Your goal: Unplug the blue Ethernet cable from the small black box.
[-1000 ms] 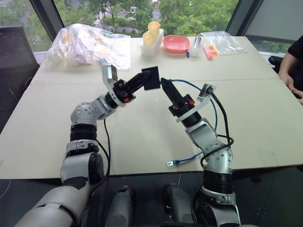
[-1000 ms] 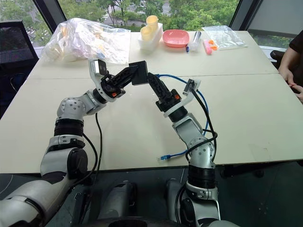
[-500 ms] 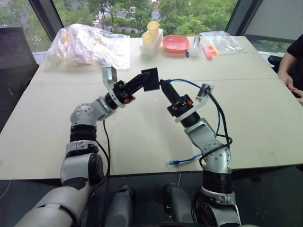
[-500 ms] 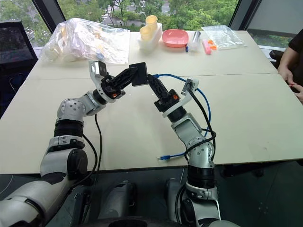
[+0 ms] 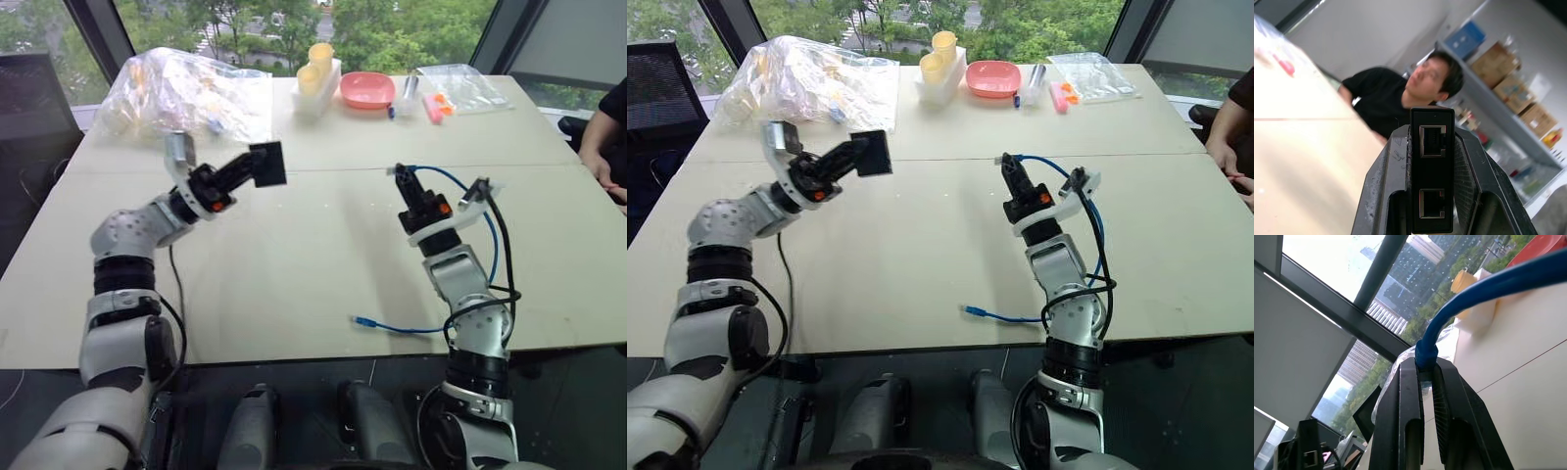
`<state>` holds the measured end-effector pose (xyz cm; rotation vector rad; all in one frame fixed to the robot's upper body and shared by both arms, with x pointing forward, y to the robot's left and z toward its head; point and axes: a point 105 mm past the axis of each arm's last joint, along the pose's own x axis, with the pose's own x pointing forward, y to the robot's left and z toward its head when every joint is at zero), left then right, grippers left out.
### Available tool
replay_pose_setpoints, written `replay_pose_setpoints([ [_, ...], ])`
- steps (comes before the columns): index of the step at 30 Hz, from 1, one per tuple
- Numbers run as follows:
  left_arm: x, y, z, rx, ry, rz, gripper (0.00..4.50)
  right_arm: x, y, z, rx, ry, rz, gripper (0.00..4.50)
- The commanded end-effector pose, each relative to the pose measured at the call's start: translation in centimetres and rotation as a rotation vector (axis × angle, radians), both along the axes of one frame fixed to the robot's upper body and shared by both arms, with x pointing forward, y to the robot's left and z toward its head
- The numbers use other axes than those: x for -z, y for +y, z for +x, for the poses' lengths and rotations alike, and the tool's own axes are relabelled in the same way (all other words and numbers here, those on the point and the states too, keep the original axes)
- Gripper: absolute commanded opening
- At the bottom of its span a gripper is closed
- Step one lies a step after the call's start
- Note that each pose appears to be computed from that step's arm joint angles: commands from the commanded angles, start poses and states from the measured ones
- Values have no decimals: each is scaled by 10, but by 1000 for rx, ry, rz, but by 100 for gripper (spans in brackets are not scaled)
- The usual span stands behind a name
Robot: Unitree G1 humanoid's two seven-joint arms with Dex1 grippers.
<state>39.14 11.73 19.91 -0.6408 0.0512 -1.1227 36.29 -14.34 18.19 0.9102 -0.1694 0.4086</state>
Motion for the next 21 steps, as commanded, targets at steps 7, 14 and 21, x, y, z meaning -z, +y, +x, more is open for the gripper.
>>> replay_pose_setpoints([
  [7,12,-65,30,-355,-386,331,56,36,-41,37,219,274,-424,106],
  [14,30,-94,27,-383,-457,408,56,41,-18,21,32,178,-866,442],
  [21,47,-107,28,-389,-440,442,56,50,19,-29,-209,-20,-1087,442],
])
